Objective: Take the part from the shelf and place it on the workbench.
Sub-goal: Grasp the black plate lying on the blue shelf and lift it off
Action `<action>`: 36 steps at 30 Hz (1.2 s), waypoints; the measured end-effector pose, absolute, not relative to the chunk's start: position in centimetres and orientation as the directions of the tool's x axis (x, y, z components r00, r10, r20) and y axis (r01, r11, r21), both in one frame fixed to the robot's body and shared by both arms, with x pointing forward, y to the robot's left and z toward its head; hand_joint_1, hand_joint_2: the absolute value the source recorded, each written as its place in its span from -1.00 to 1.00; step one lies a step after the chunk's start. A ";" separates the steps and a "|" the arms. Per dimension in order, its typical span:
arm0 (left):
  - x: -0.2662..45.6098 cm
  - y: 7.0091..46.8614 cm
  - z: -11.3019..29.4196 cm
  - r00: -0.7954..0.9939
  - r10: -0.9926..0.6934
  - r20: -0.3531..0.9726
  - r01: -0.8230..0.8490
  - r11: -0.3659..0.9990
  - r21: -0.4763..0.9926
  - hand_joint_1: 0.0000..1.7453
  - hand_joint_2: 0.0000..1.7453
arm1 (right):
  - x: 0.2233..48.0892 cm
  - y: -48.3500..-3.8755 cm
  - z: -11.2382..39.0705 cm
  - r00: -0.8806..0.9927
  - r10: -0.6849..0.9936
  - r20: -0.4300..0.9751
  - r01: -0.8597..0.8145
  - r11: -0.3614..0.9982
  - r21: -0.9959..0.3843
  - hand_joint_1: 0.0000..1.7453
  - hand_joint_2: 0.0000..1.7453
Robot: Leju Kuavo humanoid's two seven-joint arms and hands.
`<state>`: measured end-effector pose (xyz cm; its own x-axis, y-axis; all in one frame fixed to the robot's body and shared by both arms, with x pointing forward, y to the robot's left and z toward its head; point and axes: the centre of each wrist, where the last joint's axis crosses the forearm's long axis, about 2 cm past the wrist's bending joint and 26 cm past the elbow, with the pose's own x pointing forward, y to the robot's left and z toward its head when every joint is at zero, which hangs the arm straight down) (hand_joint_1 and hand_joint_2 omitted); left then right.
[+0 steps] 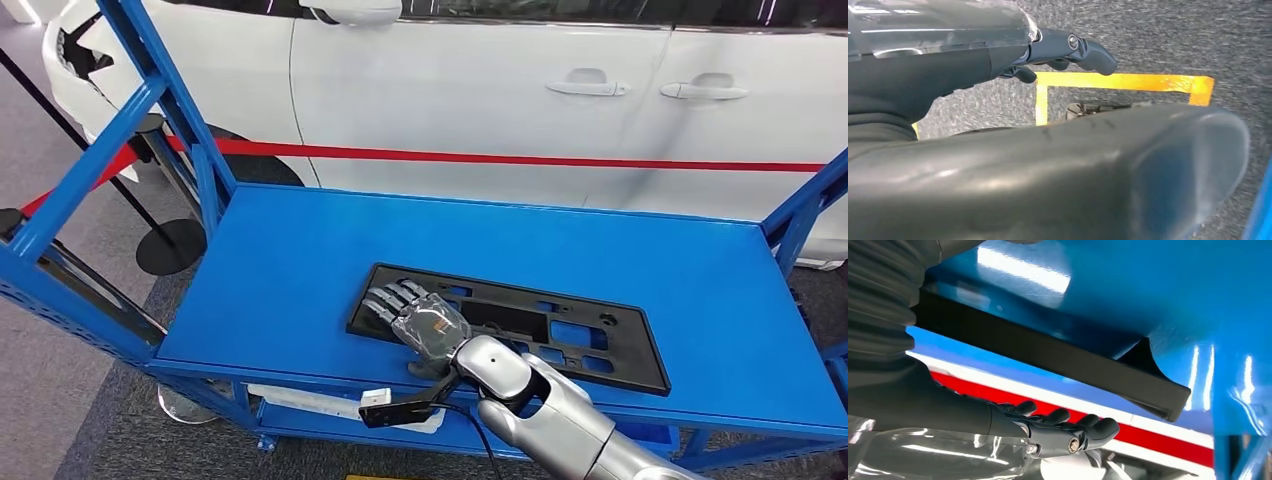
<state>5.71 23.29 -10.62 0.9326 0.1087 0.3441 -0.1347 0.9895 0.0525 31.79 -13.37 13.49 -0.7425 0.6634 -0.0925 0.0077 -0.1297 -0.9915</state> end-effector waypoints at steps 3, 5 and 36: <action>5.7 23.3 -10.6 0.931 0.112 0.348 -0.137 0.989 0.048 -1.00 -1.00 | 31.4 -13.2 13.6 -0.750 0.653 -0.101 0.020 -0.131 -0.991 -1.00 1.00; 5.7 23.3 -10.6 0.930 0.112 0.350 -0.137 0.989 0.047 -1.00 -1.00 | 31.3 -13.2 13.6 -0.753 0.649 -0.106 0.026 -0.132 -0.991 -1.00 1.00; 5.6 23.3 -10.6 0.922 0.108 0.373 -0.128 0.991 0.028 -1.00 -1.00 | 31.0 -13.9 14.5 -0.751 0.634 -0.182 0.126 -0.133 -0.983 0.90 1.00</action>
